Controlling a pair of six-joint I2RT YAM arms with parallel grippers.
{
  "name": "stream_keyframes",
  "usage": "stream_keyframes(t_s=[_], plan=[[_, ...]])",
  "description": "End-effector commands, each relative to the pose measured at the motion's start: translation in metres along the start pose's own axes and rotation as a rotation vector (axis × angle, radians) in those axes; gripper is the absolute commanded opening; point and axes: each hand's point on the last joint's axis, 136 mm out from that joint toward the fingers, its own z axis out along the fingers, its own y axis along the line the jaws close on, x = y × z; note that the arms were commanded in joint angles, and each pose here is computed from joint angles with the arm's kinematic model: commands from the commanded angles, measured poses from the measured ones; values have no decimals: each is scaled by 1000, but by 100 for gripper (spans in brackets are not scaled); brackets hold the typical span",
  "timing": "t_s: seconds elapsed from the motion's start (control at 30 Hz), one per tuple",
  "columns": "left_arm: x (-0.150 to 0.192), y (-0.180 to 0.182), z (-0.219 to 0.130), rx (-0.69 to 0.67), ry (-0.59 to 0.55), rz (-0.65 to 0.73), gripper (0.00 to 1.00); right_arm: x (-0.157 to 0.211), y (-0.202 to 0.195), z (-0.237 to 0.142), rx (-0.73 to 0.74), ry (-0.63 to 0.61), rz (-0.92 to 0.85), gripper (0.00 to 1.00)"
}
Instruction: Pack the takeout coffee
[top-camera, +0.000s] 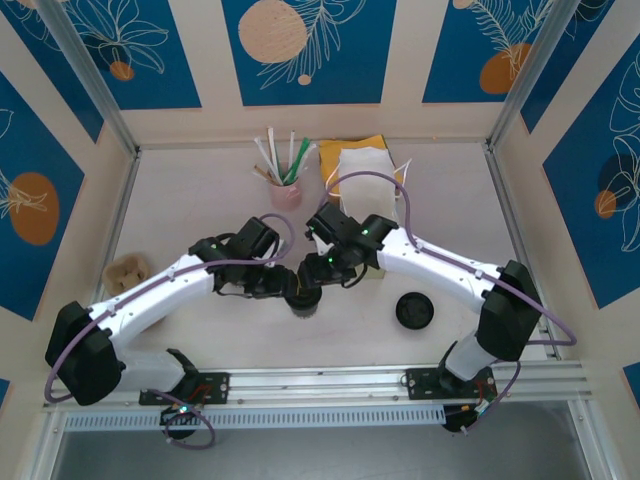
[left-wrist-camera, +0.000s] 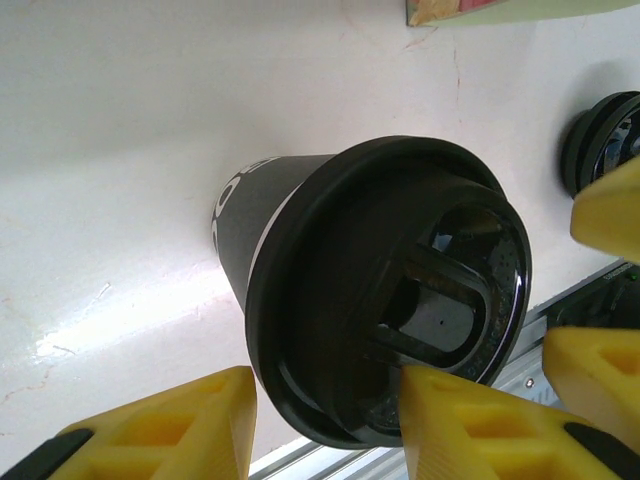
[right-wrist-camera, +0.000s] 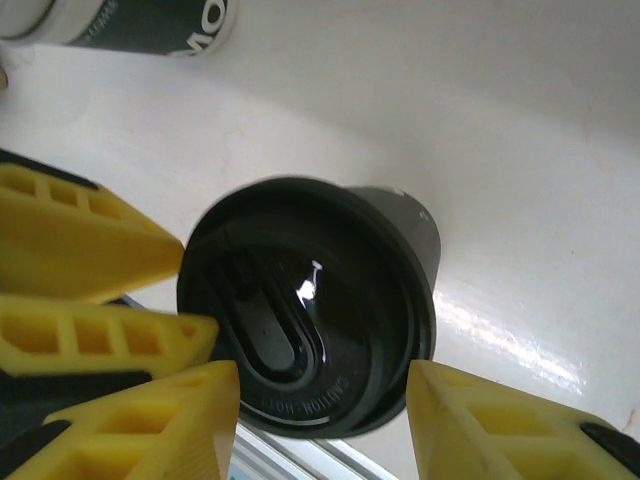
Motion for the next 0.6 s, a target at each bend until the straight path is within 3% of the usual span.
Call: stream_keyframes(t_s=[0.0,0.4,0.57], plan=[[3,2,0,-25,14,28,40,14,0,-8,-4,10,31,48],[6,8,7,-43,33,26,34,33,-7,14,-1,68,54,51],[11,13,10,-50,44,19,33,33,-9,22,5,78,56,47]])
